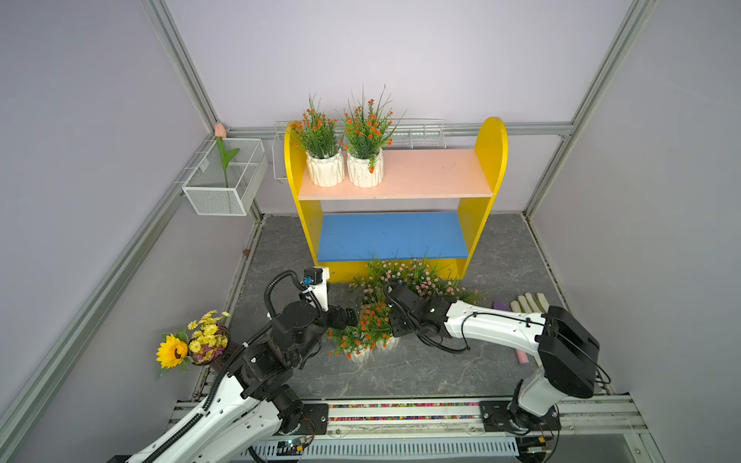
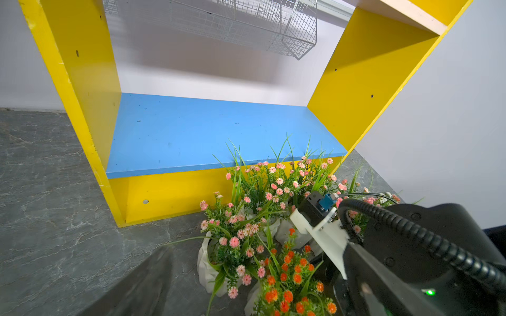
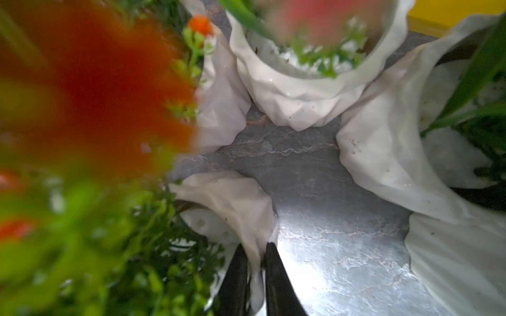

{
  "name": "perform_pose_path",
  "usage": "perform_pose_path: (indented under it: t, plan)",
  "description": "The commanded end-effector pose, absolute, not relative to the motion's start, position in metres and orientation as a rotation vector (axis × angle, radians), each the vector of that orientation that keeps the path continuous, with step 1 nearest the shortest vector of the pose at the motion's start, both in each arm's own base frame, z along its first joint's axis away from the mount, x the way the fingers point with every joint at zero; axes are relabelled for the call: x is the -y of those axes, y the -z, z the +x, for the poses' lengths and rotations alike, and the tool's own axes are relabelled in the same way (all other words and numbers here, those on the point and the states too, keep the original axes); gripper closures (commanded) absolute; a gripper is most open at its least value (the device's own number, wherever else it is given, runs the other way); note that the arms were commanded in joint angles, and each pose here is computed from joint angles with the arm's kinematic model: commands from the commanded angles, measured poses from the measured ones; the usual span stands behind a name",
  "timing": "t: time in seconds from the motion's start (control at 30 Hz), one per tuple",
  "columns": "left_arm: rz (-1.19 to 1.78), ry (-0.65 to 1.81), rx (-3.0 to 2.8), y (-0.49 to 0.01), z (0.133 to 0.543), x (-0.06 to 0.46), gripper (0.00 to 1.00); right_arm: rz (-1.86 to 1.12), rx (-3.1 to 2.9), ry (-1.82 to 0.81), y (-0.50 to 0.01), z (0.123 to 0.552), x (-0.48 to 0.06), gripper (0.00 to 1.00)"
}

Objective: Place the baby's breath potted plants on the rack by color
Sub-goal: Pick up the baby's breath potted plant from the center of the board.

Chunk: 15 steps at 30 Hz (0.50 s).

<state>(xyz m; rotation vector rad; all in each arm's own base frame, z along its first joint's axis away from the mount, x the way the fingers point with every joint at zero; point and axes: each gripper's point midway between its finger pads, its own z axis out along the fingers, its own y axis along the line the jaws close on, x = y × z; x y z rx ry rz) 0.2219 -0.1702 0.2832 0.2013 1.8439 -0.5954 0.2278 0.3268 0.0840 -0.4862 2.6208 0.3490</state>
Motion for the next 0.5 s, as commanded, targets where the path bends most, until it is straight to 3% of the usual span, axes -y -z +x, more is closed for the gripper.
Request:
perform_pose_path:
  t: [0.0,0.47]
  plan:
    - [0.189,0.602,-1.846,-0.279,0.221,0.17,0.01,-0.531,-2.678,-0.303,-0.08,0.218,-0.32,0.87]
    - [0.217,0.636,-1.819,-0.285,0.219,0.175,0.0,-0.571,-2.669,-0.384,-0.12,0.208,-0.296,0.91]
